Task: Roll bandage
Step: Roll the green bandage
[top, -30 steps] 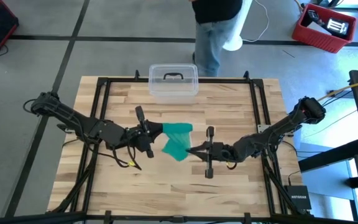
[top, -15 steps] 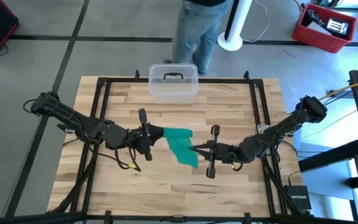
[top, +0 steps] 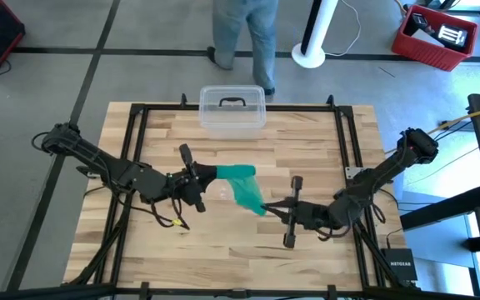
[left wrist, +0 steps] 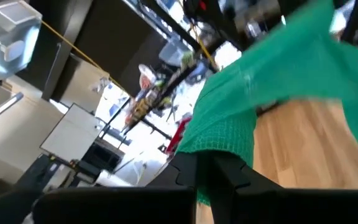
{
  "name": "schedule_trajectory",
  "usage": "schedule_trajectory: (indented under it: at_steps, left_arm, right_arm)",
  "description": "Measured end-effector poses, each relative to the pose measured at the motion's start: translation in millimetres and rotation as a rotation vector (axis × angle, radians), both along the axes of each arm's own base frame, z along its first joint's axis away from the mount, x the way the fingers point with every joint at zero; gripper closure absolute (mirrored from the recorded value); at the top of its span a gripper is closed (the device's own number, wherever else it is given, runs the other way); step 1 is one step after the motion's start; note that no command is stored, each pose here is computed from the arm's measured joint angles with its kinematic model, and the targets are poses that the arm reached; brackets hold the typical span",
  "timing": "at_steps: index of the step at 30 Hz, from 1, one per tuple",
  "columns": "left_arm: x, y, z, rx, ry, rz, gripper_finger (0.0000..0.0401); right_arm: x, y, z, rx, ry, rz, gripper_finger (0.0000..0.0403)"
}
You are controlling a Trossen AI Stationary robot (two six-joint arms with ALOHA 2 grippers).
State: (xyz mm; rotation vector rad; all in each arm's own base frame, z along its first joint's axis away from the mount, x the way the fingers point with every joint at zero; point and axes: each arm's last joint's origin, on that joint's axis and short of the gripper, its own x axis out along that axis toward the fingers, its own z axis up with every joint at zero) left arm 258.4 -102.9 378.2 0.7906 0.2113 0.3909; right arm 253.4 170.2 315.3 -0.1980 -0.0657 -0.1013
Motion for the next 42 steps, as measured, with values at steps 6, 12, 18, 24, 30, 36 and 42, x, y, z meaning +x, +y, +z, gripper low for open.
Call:
schedule_trajectory:
  at_steps: [6,12,18,24,30,36,42]
  left_arm:
    - [1.7,-2.1,7.5,-0.039,-0.076,-0.107,0.0398]
    - [1.9,-3.0,9.1,-0.051,-0.094,-0.141,0.0394]
    - [2.0,-3.1,9.0,-0.051,-0.094,-0.145,0.0396]
    - [2.0,-3.0,8.2,-0.048,-0.085,-0.14,0.0392]
    - [2.0,-2.8,8.2,-0.048,-0.085,-0.139,0.0393]
    - [2.0,-2.8,8.3,-0.072,-0.094,-0.139,0.0393]
    - [2.0,-2.8,8.3,-0.08,-0.097,-0.139,0.0392]
  right_arm:
    - [29.6,-23.4,-12.4,0.083,0.011,0.111,0.0402]
    - [42.2,-37.2,-19.7,0.149,0.029,0.105,0.0384]
    - [30.4,-43.2,-5.4,0.162,0.017,0.064,0.0301]
    - [2.7,-49.3,8.9,0.158,0.108,0.064,0.0181]
    - [-16.4,-49.3,6.7,0.241,0.225,0.069,0.0118]
    - [-3.0,-36.7,-9.0,0.266,0.262,0.121,0.0112]
    - [20.9,-38.1,-12.1,0.187,0.136,0.083,0.0112]
